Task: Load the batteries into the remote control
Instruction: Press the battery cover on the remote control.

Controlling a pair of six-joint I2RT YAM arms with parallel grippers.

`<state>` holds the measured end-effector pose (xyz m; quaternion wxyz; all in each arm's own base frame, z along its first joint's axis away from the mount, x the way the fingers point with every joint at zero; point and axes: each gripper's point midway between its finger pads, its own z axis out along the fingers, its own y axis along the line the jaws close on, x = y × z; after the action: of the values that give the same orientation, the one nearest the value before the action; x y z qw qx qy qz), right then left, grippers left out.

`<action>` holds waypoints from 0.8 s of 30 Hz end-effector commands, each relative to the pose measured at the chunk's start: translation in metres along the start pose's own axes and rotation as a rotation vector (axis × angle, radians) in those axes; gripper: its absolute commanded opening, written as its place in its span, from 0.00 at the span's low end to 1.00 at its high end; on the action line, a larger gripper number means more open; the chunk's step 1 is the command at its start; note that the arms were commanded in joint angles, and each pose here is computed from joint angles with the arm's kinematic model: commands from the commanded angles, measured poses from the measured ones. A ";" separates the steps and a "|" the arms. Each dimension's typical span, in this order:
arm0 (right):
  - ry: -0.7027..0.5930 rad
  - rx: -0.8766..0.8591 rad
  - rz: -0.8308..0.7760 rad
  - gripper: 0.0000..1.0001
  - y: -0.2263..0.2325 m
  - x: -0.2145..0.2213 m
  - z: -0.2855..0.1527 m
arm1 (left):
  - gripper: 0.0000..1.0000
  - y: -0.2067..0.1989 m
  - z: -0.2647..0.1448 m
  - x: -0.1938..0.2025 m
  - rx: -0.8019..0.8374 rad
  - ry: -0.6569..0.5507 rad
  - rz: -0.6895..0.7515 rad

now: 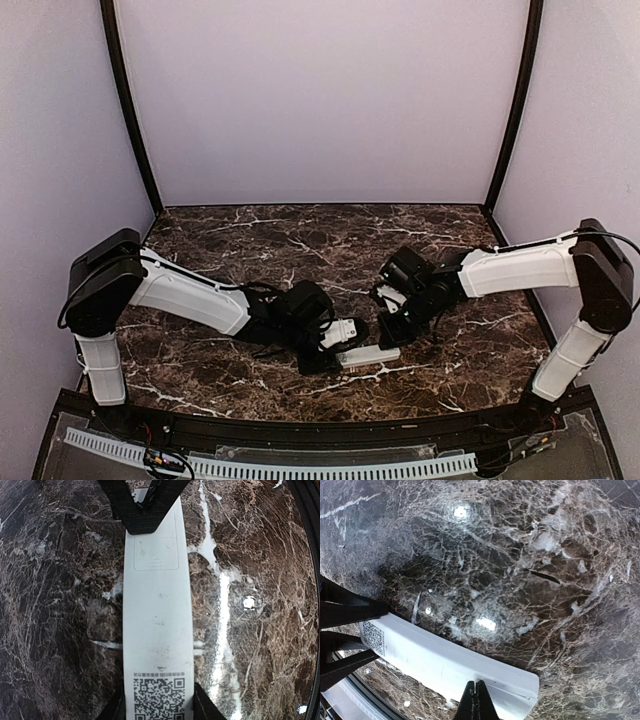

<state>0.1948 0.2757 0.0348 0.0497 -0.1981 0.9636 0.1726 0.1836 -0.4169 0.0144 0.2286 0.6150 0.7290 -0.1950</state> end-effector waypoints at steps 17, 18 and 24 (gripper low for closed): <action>0.061 0.100 0.064 0.00 -0.025 0.018 0.000 | 0.06 -0.018 0.014 0.092 0.064 0.301 -0.046; 0.092 0.102 0.075 0.00 -0.031 0.028 0.011 | 0.06 -0.018 0.014 0.092 0.064 0.301 -0.045; 0.159 0.148 0.088 0.00 -0.046 0.044 0.026 | 0.06 -0.018 0.014 0.092 0.063 0.302 -0.044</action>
<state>0.1939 0.2702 0.0311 0.0398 -0.1790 0.9681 0.1708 0.1835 -0.4168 0.0143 0.2281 0.6157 0.7287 -0.1945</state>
